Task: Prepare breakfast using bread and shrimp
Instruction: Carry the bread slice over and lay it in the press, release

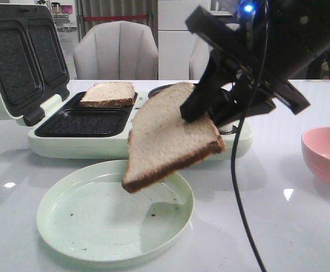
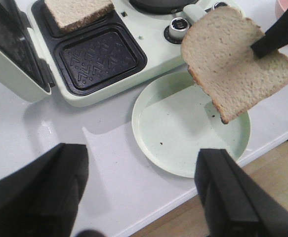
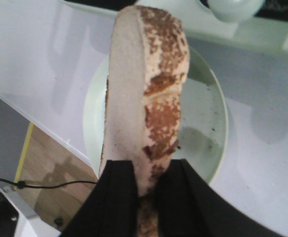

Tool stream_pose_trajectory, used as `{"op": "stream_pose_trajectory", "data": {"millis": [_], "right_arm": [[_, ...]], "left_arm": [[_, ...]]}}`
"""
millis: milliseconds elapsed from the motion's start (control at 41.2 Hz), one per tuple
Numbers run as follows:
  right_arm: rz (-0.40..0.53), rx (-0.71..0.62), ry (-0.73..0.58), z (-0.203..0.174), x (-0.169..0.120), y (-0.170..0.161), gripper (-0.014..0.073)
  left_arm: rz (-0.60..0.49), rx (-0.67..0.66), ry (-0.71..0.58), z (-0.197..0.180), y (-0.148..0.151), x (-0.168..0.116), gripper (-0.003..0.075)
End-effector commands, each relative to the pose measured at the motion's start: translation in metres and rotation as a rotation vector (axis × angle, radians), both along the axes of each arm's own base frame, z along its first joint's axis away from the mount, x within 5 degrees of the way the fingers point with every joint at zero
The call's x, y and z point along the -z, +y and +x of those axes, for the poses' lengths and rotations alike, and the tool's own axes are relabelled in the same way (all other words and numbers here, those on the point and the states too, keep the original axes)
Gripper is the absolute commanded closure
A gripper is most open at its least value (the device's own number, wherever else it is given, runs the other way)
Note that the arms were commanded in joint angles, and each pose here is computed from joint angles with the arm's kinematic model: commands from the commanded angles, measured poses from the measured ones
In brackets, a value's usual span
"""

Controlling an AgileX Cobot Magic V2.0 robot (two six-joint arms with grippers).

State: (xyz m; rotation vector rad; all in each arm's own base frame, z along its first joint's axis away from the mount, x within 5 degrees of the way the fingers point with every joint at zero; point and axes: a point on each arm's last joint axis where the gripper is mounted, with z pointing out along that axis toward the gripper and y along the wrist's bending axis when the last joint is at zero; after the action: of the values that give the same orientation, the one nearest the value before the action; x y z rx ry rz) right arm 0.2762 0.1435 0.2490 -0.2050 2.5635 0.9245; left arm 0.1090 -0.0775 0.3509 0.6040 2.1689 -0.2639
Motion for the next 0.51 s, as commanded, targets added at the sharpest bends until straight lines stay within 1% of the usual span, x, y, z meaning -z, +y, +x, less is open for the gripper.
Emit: {"op": "stream_pose_trajectory", "data": {"millis": [0, 97, 243, 340, 486], "right_arm": [[0.126, 0.029, -0.109, 0.002, -0.043, 0.005, 0.0511], [0.168, 0.029, -0.191, 0.008, -0.057, 0.015, 0.0511], [0.194, 0.058, -0.281, 0.027, -0.067, 0.034, 0.0511], [0.206, 0.058, -0.293, 0.042, -0.068, 0.048, 0.0511], [0.217, 0.052, -0.276, 0.073, -0.056, 0.068, 0.0509]], "left_arm": [[-0.055, 0.018, -0.079, 0.001, -0.003, -0.013, 0.0211], [-0.058, 0.019, -0.083, 0.001, -0.003, -0.014, 0.0211], [-0.070, 0.024, -0.098, 0.002, -0.004, -0.015, 0.0211], [-0.077, 0.026, -0.105, 0.002, -0.004, -0.016, 0.0211], [-0.082, 0.028, -0.111, 0.002, -0.005, -0.017, 0.0211]]}}
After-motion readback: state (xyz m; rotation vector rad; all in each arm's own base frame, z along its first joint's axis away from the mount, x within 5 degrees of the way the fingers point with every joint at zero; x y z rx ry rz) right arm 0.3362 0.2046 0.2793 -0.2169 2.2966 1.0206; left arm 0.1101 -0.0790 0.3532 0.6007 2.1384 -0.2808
